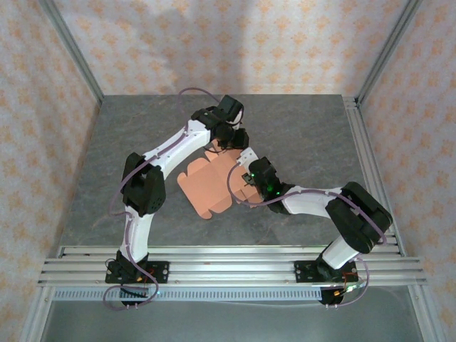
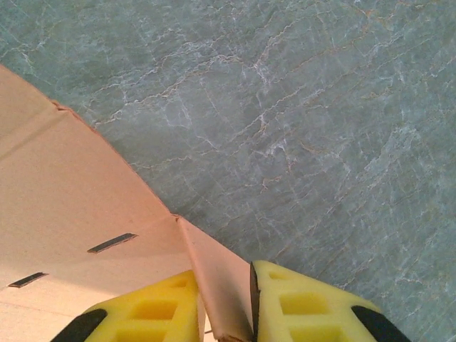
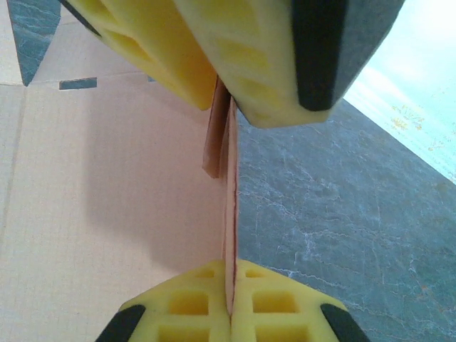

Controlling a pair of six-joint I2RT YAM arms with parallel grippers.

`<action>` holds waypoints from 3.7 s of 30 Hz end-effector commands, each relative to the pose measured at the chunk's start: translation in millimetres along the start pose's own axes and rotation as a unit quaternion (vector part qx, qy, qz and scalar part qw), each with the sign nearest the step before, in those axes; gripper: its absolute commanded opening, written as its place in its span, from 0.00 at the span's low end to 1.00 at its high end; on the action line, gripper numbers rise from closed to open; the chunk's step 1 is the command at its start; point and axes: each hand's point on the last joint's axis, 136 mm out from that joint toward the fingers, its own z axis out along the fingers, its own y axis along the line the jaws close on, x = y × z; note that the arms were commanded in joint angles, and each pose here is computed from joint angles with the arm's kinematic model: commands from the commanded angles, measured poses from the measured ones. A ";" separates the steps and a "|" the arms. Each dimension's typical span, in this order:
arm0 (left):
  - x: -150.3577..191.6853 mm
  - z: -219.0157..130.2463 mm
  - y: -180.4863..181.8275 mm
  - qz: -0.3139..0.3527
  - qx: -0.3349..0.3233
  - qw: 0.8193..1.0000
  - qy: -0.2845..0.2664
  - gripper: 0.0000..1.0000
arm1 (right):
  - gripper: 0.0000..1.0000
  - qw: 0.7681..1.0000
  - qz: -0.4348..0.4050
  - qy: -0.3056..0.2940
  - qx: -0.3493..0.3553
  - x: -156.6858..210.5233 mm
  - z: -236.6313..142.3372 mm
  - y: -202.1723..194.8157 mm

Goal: Fold the paper box

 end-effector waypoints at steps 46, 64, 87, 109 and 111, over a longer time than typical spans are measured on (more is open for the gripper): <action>3.1 -124.5 210.0 -0.198 -0.114 0.939 -0.256 1.00 | 0.00 0.888 -0.419 0.066 0.179 -24.2 25.6 37.0; -22.3 -105.1 196.9 -0.176 -0.081 0.955 -0.225 1.00 | 0.00 0.881 -0.429 0.030 0.196 -35.6 22.3 43.2; -82.5 9.1 172.9 -0.062 0.010 0.998 -0.004 0.41 | 0.00 0.888 -0.427 0.025 0.170 -38.2 20.2 55.1; -5.8 -15.4 162.3 -0.028 0.045 0.998 0.029 0.41 | 0.00 0.893 -0.417 0.032 0.167 -38.9 22.9 48.2; -0.9 -14.8 162.1 -0.031 0.048 0.998 0.027 0.41 | 0.00 0.893 -0.417 0.032 0.166 -38.9 23.6 48.8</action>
